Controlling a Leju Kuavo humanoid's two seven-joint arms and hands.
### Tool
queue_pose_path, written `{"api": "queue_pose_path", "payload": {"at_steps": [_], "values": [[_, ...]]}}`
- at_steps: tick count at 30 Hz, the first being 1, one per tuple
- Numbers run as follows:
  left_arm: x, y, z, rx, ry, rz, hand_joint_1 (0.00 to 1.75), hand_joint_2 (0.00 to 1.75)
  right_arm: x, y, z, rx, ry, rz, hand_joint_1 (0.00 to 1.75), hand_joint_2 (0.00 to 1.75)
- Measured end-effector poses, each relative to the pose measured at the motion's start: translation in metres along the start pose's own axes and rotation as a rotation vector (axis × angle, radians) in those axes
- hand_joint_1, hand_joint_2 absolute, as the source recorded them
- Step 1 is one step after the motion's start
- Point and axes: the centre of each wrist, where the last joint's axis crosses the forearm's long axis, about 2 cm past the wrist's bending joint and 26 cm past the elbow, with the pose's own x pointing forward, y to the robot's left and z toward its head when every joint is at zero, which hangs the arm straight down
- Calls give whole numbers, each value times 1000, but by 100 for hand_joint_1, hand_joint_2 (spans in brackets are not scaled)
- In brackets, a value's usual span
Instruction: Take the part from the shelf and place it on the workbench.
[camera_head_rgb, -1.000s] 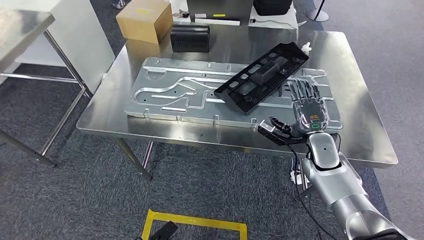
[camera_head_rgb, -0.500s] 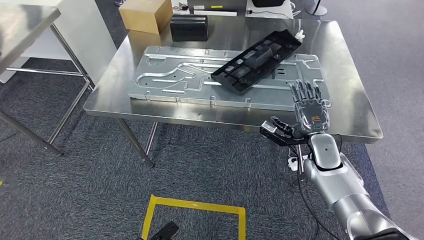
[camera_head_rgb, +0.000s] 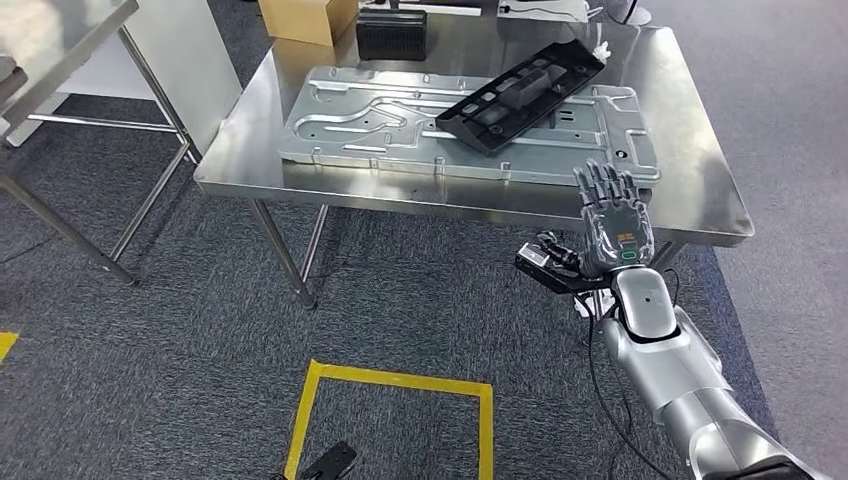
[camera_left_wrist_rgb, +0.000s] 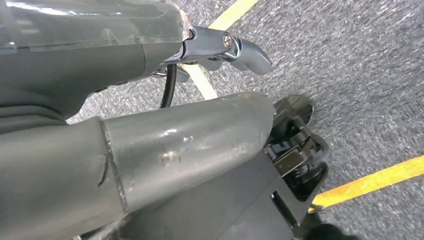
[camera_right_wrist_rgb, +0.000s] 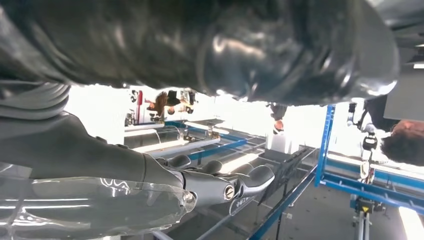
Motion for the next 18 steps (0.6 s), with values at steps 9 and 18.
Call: {"api": "queue_pose_path", "payload": {"at_steps": [9, 18], "values": [[-3, -2, 1, -3, 7, 2, 0, 0, 3, 0, 0, 2, -3, -5, 0, 0], [-1, 1, 0, 13, 0, 22, 0, 0, 18, 13, 16, 45, 35, -140, 0, 0]]}}
